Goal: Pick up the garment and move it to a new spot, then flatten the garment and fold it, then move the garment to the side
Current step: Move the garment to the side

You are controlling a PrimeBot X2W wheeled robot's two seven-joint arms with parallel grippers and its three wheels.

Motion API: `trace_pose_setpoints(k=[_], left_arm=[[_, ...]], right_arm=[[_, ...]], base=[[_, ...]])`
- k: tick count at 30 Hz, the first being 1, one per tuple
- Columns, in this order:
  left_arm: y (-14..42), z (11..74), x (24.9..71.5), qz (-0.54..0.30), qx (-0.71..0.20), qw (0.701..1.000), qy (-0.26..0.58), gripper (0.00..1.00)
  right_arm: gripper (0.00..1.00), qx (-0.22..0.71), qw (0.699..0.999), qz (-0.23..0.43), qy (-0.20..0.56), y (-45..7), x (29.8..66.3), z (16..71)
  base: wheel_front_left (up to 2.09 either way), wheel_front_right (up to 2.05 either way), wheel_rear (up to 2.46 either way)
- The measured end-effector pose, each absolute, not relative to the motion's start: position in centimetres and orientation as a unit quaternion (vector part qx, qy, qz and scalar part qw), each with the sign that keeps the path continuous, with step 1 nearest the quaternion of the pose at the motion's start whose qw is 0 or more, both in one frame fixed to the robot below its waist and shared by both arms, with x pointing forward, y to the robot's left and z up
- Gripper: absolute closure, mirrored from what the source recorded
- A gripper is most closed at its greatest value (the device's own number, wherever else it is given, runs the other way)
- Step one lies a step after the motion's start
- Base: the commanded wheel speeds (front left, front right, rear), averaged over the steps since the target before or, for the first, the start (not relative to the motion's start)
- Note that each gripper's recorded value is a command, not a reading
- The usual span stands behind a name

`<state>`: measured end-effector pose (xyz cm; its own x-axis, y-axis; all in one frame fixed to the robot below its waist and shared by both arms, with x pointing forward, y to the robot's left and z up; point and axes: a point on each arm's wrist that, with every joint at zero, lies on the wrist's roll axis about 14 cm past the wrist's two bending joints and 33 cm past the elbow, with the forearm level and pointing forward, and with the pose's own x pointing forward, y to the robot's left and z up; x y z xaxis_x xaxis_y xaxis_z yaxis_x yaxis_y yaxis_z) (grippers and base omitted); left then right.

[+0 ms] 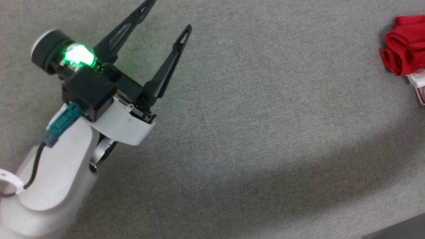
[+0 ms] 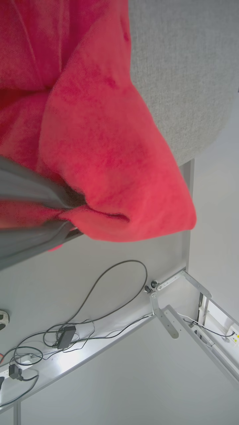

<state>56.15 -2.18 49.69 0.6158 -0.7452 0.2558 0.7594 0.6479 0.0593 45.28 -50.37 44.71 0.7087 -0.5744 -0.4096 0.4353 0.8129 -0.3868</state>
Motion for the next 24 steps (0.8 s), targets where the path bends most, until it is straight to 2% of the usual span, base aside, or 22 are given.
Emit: trace_pose_setpoints(k=[1, 14, 24], left_arm=[[-2.0, 49.8, 56.2, -0.416, -0.027, 0.9, -0.13, 0.0], [0.4, 50.9, 53.4, -0.358, -0.058, 0.927, -0.098, 0.0], [5.6, 49.5, 49.2, -0.261, -0.077, 0.961, -0.039, 0.0]], right_arm=[[0.0, -0.133, 0.915, -0.276, 0.263, -50.4, 45.1, 44.7], [0.0, -0.165, 0.929, -0.231, 0.237, -48.3, 44.5, 46.9], [0.0, -0.121, 0.969, -0.135, 0.169, -40.5, 45.5, 46.9]], base=[[0.0, 0.0, 0.0], [0.0, 0.0, 0.0], [0.0, 0.0, 0.0]])
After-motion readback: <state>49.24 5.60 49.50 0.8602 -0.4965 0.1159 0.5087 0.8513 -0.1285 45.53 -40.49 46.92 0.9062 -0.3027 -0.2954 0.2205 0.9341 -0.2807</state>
